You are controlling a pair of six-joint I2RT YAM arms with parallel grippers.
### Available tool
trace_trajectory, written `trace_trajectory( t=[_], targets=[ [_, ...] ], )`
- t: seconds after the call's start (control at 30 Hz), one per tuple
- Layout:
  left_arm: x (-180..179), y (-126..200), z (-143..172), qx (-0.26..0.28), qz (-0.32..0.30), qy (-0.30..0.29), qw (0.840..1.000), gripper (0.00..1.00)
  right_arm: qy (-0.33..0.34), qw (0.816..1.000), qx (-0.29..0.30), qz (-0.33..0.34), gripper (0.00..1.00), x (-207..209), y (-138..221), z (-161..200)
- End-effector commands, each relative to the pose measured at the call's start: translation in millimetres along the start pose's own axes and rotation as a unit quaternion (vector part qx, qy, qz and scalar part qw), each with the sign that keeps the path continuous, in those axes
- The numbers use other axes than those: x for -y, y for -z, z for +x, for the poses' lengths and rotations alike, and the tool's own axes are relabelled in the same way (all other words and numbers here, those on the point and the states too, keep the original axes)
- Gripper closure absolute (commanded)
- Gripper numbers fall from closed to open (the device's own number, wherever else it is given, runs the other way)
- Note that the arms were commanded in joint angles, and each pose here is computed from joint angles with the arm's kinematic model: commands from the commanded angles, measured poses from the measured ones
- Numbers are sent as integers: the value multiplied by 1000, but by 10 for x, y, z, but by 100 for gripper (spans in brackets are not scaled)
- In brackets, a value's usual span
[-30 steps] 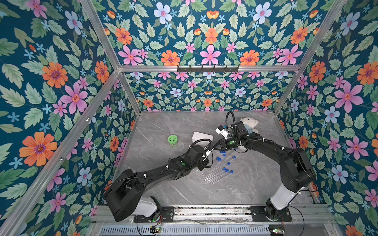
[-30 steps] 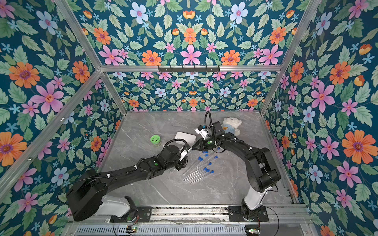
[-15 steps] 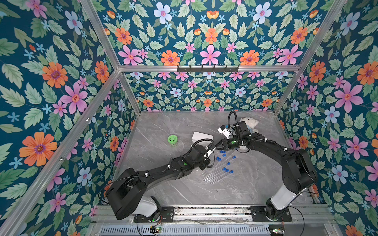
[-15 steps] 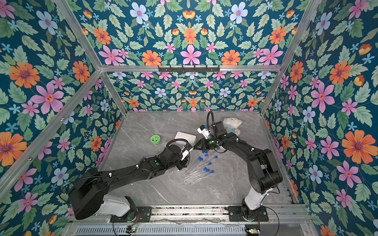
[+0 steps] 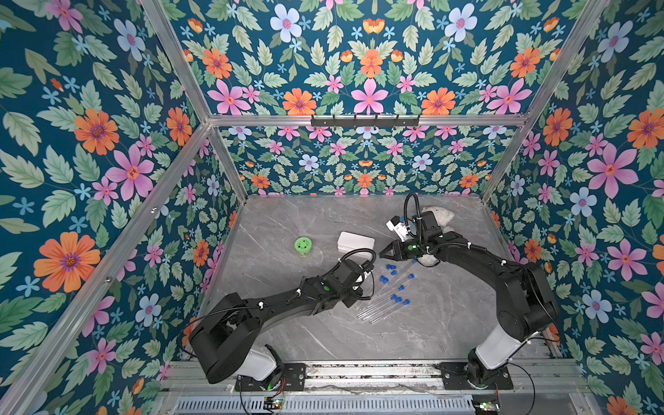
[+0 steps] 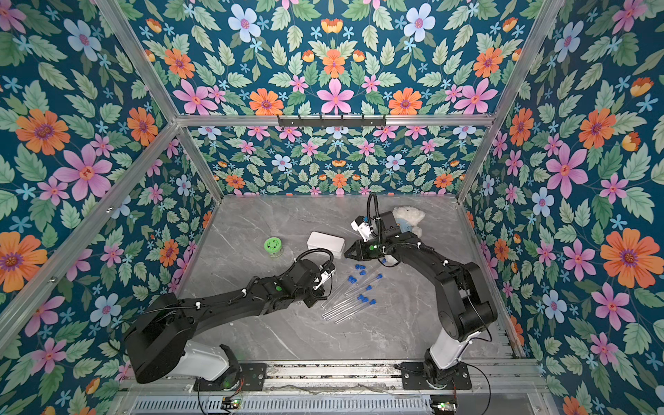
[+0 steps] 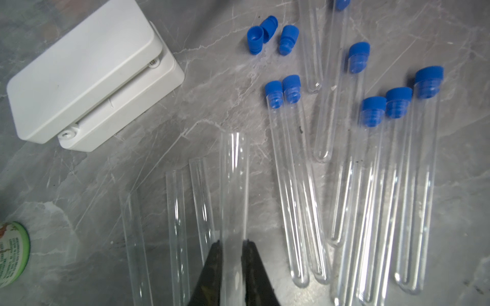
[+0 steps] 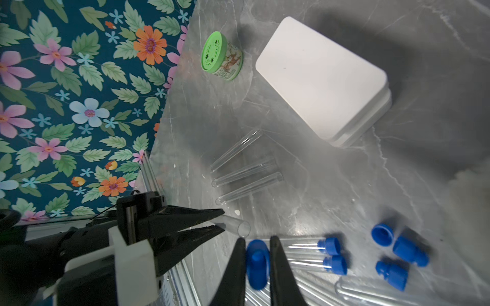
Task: Remove stoppers from test tubes
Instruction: Open the stopper on the test tube, then place the test tube at the center of the board, then place the stopper at the center of the board.
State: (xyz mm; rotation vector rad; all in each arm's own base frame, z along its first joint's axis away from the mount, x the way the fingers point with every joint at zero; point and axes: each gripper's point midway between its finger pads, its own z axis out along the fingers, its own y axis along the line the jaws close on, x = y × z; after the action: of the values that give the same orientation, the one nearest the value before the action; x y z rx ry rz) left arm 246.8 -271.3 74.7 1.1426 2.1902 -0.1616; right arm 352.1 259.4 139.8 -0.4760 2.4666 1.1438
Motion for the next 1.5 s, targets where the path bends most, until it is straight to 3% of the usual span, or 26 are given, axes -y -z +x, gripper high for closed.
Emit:
trace_trajectory(
  t=[0.0, 0.63, 1.47],
  targets=[
    [-30, -9, 4, -2, -8, 7, 1000, 100, 4, 998, -29, 52, 92, 203, -93, 118],
    [48, -243, 90, -60, 8, 34, 998, 100, 28, 975, -109, 190, 87, 672, -376, 357],
    [13, -402, 161, -96, 3, 43, 994, 100, 26, 965, -126, 227, 73, 831, -434, 412]
  ],
)
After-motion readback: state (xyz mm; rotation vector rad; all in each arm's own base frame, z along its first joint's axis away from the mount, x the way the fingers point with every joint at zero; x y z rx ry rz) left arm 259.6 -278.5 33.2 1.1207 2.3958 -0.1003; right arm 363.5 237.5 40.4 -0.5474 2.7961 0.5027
